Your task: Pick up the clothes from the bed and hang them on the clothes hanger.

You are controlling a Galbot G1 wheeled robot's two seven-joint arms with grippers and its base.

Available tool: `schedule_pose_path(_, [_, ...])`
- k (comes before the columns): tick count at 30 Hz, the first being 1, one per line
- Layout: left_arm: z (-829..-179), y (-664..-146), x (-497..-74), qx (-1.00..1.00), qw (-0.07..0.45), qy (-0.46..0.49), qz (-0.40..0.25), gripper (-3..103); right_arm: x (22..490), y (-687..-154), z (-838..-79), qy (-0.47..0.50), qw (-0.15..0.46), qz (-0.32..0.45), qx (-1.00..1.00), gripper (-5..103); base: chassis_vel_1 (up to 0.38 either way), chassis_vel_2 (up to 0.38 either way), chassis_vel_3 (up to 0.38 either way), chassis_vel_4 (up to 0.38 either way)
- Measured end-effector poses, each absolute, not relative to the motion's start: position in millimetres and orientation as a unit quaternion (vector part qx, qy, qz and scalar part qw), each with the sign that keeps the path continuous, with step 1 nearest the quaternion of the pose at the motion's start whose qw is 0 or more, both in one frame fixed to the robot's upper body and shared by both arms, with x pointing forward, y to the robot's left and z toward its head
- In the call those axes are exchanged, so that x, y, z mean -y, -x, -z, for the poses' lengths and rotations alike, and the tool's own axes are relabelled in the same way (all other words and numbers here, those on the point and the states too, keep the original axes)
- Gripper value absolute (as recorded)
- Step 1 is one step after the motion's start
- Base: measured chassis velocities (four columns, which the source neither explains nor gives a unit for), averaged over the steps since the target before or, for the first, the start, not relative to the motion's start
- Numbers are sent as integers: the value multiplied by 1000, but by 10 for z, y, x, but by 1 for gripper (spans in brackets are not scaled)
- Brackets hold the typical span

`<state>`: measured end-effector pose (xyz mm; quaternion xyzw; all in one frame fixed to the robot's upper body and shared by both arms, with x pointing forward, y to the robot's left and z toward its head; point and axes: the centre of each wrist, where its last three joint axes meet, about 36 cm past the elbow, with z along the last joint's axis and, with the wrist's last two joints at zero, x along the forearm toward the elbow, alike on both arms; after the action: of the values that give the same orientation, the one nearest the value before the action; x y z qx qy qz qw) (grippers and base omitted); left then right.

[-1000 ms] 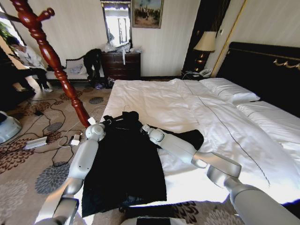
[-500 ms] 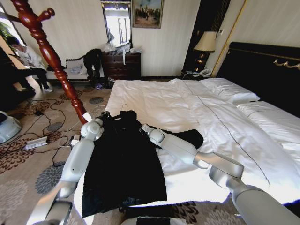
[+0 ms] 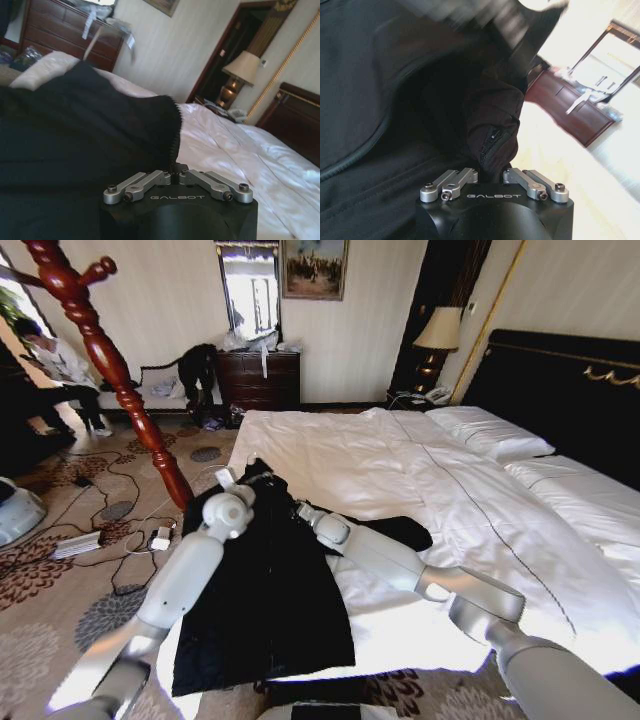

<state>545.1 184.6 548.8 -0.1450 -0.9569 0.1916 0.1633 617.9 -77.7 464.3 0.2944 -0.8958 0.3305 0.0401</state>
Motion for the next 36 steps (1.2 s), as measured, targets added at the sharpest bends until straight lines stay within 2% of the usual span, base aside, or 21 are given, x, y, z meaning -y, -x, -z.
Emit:
schedule_pose_path(3, [-5502,-5327,-1825,959,176,139,-173,2,949,-6206,-4828,-285,10,-327,901,16,0,0,0,0])
schedule_pose_path(4, [-5525,-5303,-1832,961,178,134,-166,-2,1009,-6208,-4869,-281,1,-329,902,16,0,0,0,0])
schedule_pose_path(5, [-5559,-5275,-1843,963,180,126,-159,3,1061,-6208,-4904,-277,-8,-332,901,16,0,0,0,0])
schedule_pose_path(6, [-5559,-5275,-1843,963,180,126,-159,3,1061,-6208,-4904,-277,-8,-332,901,16,0,0,0,0])
schedule_pose_path(9, [-5774,-5073,-1956,970,187,103,-116,19,1278,-6216,-5011,-262,-41,-347,900,17,0,0,0,0])
schedule_pose_path(10, [-5820,-4994,-1999,972,186,103,-104,19,1324,-6225,-5033,-259,-46,-348,900,17,0,0,0,0])
schedule_pose_path(12, [-5922,-4796,-2084,974,182,110,-81,29,1412,-6246,-5066,-251,-55,-350,901,17,0,0,0,0])
schedule_pose_path(13, [-5922,-4796,-2084,974,182,110,-81,29,1412,-6246,-5066,-251,-55,-350,901,17,0,0,0,0])
schedule_pose_path(15, [-6052,-4561,-2161,975,174,129,-56,41,1581,-6276,-5103,-234,-65,-354,903,17,0,0,0,0])
schedule_pose_path(16, [-6052,-4561,-2161,975,174,129,-56,41,1581,-6276,-5103,-234,-65,-354,903,17,0,0,0,0])
schedule_pose_path(17, [-6111,-4475,-2177,975,166,138,-47,45,1634,-6280,-5118,-228,-68,-355,904,17,0,0,0,0])
schedule_pose_path(18, [-6153,-4424,-2188,976,161,144,-42,45,1661,-6283,-5128,-224,-70,-354,905,17,0,0,0,0])
schedule_pose_path(19, [-6286,-4282,-2217,977,143,156,-29,57,1708,-6288,-5155,-215,-77,-353,907,17,0,0,0,0])
schedule_pose_path(21, [-6381,-4200,-2231,978,131,163,-22,57,1724,-6290,-5173,-211,-82,-352,908,17,0,0,0,0])
schedule_pose_path(22, [-6489,-4129,-2255,979,116,168,-16,62,1734,-6295,-5197,-208,-87,-350,909,17,0,0,0,0])
schedule_pose_path(24, [-6718,-4070,-2374,985,86,150,1,73,1735,-6297,-5253,-202,-98,-346,911,17,0,0,0,0])
schedule_pose_path(25, [-6718,-4070,-2374,985,86,150,1,73,1735,-6297,-5253,-202,-98,-346,911,17,0,0,0,0])
schedule_pose_path(29, [-6993,-4145,-2724,995,61,79,-4,94,1728,-6265,-5240,-198,-103,-339,914,17,0,0,0,0])
schedule_pose_path(36, [-7344,-4150,-3080,997,60,42,-32,100,1715,-6195,-5281,-198,-122,-335,913,17,0,0,0,0])
